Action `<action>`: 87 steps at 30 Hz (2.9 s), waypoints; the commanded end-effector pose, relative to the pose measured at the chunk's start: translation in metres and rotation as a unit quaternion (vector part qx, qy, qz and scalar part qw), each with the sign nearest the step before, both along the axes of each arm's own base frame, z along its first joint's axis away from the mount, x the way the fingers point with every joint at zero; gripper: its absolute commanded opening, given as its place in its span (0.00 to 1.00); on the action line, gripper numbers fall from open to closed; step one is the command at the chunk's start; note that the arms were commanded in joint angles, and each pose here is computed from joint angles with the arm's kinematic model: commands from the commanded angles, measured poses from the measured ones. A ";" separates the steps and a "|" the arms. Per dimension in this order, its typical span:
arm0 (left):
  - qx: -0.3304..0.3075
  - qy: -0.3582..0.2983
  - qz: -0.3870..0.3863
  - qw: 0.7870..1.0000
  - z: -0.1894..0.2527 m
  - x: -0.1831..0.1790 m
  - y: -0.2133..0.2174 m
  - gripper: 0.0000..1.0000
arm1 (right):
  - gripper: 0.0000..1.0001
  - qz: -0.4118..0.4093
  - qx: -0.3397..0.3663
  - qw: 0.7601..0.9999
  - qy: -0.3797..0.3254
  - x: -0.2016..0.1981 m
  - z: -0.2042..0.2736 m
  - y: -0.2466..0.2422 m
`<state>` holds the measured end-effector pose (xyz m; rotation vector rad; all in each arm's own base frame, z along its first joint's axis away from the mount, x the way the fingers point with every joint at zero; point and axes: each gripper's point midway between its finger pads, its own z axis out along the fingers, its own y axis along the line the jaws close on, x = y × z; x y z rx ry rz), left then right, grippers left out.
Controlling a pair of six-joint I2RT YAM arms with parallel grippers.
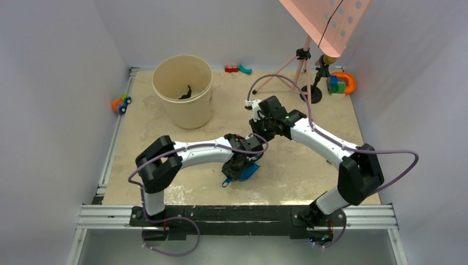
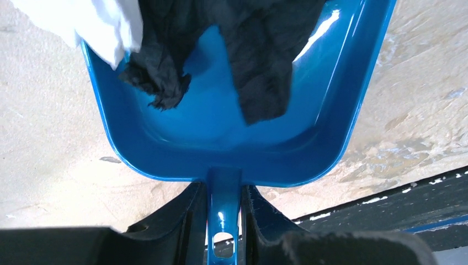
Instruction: Sweep away the paper scraps from the table
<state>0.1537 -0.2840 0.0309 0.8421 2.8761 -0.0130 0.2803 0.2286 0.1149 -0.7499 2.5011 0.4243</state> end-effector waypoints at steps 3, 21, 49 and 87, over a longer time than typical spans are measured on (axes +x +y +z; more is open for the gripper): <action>-0.007 -0.022 0.014 1.000 0.005 0.016 0.004 0.00 | 0.00 0.030 0.141 0.989 0.026 -0.033 0.046 0.028; -0.049 0.008 0.034 0.998 -0.004 -0.003 0.017 0.00 | 0.00 -0.092 0.157 0.976 -0.122 0.078 0.091 -0.010; -0.004 -0.033 0.078 0.996 -0.004 0.044 0.046 0.00 | 0.00 0.143 0.189 0.968 0.082 -0.007 -0.015 0.068; -0.093 -0.188 0.018 0.978 0.137 0.063 0.052 0.00 | 0.00 -0.326 0.159 0.886 -0.289 0.009 0.140 -0.138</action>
